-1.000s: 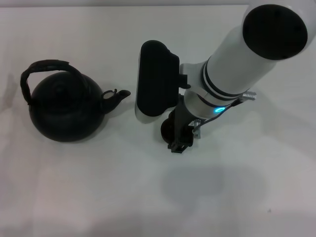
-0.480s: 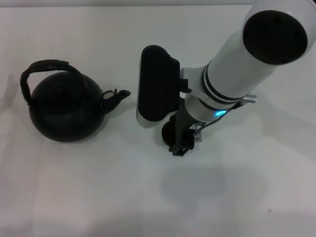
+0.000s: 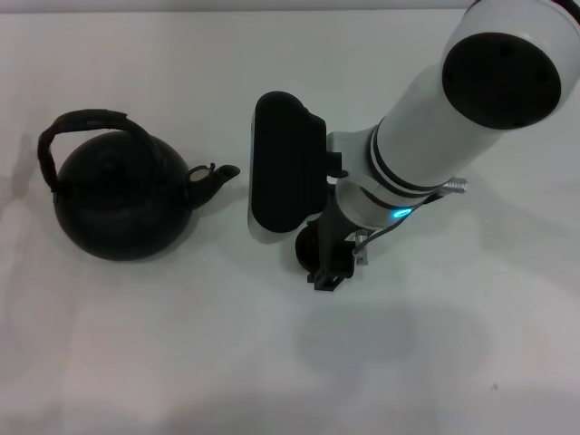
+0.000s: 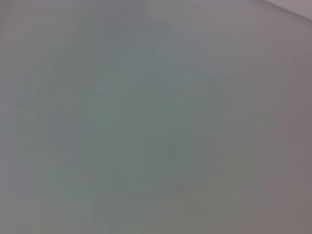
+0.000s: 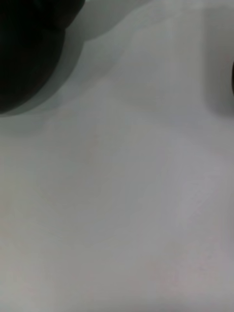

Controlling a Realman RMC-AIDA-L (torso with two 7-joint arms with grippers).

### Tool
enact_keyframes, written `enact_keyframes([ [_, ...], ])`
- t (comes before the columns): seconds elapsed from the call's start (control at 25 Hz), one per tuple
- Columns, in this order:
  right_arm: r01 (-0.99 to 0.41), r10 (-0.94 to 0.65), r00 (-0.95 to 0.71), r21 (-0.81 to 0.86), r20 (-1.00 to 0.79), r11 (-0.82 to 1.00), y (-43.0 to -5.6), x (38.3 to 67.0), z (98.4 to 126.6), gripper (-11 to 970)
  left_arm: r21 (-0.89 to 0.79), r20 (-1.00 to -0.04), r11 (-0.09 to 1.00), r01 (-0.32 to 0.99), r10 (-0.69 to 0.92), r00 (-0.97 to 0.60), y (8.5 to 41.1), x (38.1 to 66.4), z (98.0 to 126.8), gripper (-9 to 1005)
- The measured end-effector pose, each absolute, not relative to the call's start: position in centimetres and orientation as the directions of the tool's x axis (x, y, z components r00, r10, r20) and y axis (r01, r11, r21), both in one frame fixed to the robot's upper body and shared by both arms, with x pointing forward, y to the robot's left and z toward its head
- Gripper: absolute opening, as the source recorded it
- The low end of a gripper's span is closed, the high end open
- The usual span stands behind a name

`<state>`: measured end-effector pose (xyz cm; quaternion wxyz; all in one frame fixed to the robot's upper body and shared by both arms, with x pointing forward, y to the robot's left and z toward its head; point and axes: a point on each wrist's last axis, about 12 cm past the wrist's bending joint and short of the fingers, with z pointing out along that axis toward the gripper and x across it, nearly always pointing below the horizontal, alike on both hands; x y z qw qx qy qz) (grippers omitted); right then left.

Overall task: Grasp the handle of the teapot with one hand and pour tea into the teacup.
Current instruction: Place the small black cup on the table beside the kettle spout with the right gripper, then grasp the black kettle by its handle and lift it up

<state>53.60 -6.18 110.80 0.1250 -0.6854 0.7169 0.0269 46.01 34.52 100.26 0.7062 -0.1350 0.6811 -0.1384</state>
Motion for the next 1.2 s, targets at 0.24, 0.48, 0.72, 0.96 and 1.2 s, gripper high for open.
enact_keyframes([
  [0.24,-0.989,-0.975,-0.028,-0.133,-0.220,0.059,-6.1,53.6,110.9,816,-0.379,-0.925,0.925,0.014,-0.379,0.034,34.5,46.1,100.3,876],
  [0.48,-0.991,-0.966,-0.030,-0.115,-0.257,0.061,-5.8,53.5,111.0,844,-0.378,-0.925,0.926,0.014,-0.379,0.034,34.5,46.1,100.3,875],
  [0.72,-0.989,-0.948,-0.050,-0.116,-0.313,0.090,-6.2,53.9,111.0,842,-0.378,-0.925,0.926,0.014,-0.378,0.034,34.5,46.1,100.3,874],
  [0.96,-0.986,-0.899,-0.128,-0.044,-0.418,0.161,-7.5,54.6,111.4,840,-0.378,-0.925,0.926,0.010,-0.378,0.033,34.6,45.9,100.2,875],
  [1.2,-0.968,-0.823,-0.231,0.035,-0.520,0.250,-10.4,55.8,112.1,839,-0.377,-0.925,0.926,0.010,-0.377,0.037,34.7,45.9,100.3,875],
])
